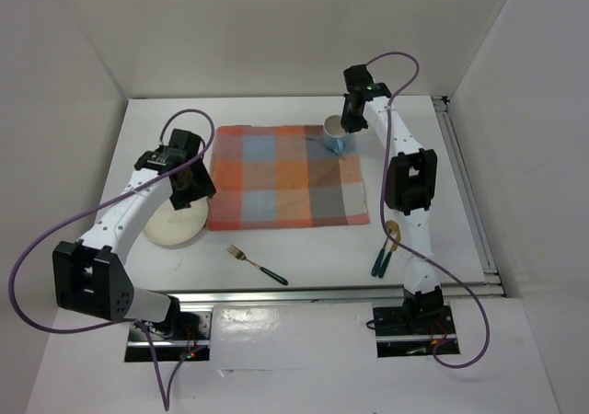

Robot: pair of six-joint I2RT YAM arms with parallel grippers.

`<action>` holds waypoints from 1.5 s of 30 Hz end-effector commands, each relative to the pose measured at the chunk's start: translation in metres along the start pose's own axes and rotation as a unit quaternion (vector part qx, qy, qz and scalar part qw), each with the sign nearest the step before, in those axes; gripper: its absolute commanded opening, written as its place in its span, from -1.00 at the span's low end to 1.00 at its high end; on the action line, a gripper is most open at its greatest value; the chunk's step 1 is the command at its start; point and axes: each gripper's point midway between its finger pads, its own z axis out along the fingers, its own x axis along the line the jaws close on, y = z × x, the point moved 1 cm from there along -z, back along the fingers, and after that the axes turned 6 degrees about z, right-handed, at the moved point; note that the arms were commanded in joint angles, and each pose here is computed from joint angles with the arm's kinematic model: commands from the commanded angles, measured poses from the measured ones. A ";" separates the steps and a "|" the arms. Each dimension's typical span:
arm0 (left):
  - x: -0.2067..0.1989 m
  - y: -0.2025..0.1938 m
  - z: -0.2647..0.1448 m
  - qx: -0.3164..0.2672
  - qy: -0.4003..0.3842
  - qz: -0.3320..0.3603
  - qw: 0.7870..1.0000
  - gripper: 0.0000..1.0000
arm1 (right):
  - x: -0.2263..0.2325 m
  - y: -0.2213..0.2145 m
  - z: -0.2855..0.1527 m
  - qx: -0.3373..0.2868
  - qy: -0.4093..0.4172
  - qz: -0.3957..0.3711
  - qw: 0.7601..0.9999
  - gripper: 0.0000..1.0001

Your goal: Set the dinner table for one person

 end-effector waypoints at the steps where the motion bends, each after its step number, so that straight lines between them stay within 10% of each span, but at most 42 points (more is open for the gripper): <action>1: 0.011 -0.001 0.004 -0.002 0.016 -0.039 0.999 0.43 | 0.023 0.029 -0.004 -0.046 0.052 0.013 0.998 -1.00; 5: 0.027 -0.008 0.012 0.022 0.021 -0.087 0.996 0.60 | 0.027 0.027 -0.002 -0.044 0.064 0.013 0.997 -0.41; 7: 0.036 -0.010 0.012 0.029 0.025 -0.102 0.994 0.76 | 0.031 0.029 -0.007 -0.047 0.079 0.013 0.996 0.26; 13: 0.073 -0.030 0.014 0.062 0.034 -0.178 0.981 0.96 | 0.044 0.050 -0.045 -0.077 0.119 0.016 0.990 0.97; 40: 0.132 -0.075 0.095 0.060 0.031 -0.380 0.922 0.45 | 0.048 0.040 -0.131 -0.107 0.144 -0.020 0.984 1.00; 45: 0.135 -0.063 0.085 0.053 0.026 -0.380 0.923 -0.48 | 0.041 0.034 -0.147 -0.112 0.133 -0.026 0.984 1.00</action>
